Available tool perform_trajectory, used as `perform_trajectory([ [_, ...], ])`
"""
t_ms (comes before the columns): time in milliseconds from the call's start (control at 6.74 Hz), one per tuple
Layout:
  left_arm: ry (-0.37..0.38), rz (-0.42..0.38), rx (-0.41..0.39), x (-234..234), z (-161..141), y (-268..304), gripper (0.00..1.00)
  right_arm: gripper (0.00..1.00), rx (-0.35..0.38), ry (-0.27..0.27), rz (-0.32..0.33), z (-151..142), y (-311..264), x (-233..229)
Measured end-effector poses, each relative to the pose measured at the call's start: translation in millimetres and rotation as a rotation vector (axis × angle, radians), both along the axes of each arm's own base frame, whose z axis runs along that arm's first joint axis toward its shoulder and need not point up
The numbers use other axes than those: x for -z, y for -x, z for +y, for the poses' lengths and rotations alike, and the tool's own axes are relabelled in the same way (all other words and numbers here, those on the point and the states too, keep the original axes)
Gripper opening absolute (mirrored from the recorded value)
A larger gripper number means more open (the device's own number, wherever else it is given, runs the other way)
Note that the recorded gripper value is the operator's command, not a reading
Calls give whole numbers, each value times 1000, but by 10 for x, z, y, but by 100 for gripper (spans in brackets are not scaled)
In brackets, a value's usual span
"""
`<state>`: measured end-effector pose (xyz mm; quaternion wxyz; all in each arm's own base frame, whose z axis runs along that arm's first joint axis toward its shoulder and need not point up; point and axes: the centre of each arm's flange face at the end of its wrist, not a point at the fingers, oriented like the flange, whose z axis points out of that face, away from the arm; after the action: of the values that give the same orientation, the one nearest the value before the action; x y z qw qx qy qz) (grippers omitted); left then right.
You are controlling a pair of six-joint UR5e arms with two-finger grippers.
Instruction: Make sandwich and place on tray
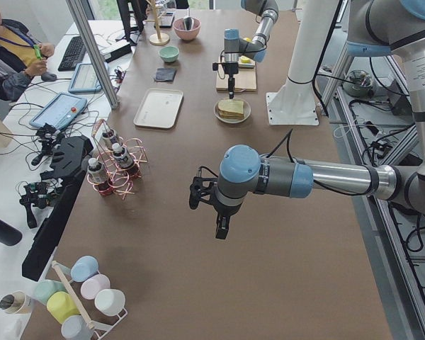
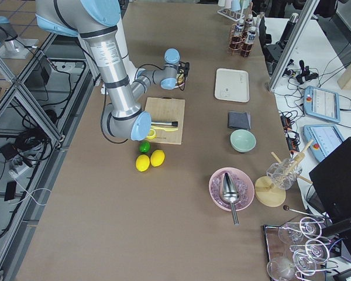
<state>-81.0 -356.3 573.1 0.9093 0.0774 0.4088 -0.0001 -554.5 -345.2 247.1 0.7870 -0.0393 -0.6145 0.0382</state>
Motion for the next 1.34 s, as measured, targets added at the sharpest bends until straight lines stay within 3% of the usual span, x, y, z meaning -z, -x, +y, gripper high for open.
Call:
perform_trajectory([
  [297, 26, 67, -9, 275, -253, -326, 97, 100, -22, 19, 12, -302, -351, -136],
  [594, 32, 123, -17, 787, -534, -941, 97, 100, -25, 61, 34, -770, -1075, -461],
  [890, 83, 195, -18, 1460, -719, -1903, 98, 100, -17, 21, 67, -1014, -1704, -897],
  [1335, 146, 218, -11, 2406, -608, -3642, 97, 100, -20, -27, 118, -1216, -2666, -1609],
])
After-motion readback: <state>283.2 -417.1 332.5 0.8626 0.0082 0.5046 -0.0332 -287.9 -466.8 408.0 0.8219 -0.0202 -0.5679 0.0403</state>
